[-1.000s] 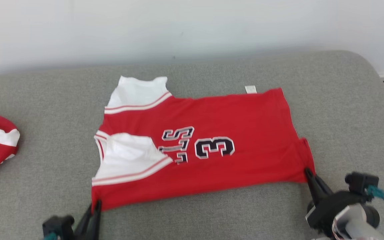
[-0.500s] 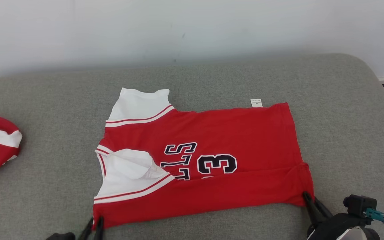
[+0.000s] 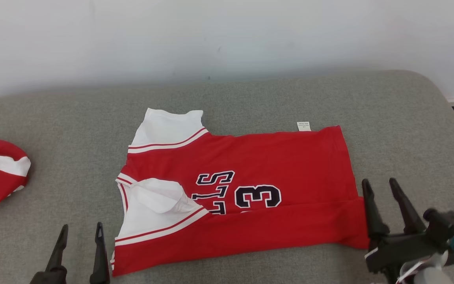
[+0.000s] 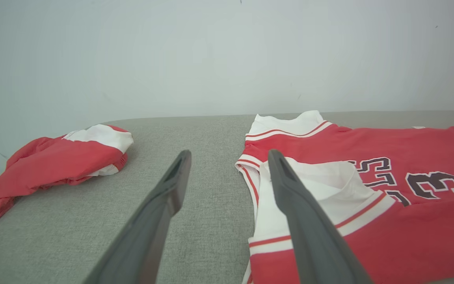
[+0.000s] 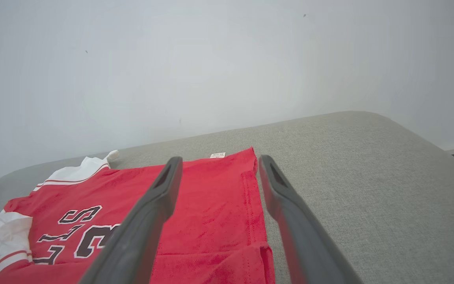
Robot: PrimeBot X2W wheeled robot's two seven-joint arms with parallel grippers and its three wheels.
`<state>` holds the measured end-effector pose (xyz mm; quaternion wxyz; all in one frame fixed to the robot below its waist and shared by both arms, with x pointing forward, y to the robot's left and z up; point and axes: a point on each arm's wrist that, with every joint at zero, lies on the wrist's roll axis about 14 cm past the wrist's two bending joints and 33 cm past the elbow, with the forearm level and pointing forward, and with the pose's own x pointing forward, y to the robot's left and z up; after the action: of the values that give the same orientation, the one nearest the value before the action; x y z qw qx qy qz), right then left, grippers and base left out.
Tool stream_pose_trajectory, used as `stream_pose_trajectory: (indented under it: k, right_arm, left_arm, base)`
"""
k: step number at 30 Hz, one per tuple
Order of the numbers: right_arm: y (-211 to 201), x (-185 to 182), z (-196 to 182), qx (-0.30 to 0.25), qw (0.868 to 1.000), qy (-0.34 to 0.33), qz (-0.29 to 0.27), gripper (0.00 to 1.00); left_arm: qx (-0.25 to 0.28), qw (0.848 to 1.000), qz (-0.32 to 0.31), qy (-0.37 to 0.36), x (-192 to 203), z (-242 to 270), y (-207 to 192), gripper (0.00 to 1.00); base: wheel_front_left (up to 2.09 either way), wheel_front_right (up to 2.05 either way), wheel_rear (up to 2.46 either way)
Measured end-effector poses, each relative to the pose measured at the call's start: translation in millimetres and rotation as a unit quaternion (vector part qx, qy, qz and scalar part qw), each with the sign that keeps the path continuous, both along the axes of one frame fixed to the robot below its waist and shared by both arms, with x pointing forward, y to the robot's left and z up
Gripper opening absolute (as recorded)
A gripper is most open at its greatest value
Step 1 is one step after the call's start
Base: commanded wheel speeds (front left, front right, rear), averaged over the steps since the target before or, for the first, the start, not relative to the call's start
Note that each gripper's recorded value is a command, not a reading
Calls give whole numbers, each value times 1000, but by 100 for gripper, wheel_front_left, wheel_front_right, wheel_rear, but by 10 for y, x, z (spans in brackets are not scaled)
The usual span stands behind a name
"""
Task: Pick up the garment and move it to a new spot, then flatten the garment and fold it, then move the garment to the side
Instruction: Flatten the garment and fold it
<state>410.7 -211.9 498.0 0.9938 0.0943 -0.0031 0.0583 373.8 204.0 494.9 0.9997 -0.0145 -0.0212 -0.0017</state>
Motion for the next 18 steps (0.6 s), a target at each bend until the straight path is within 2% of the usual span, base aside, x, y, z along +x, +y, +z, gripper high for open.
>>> stream_pose_trajectory:
  k: [6,9,18]
  right_arm:
    - [309,-166,75,-23,999,-34,0,100]
    - [381,-240,-29,-39,999,-22,3,100]
    - [425,-298,-138,-39,999,-8,-7,100]
  left_arm:
    - [14,999,43,8,-63,-61,116,100]
    - [9,998,58,19,-83,-134,166,100]
    - [4,997,66,49,-90,-331,205,100]
  base:
    - [0,0,0]
    - [0,0,0]
    - [0,0,0]
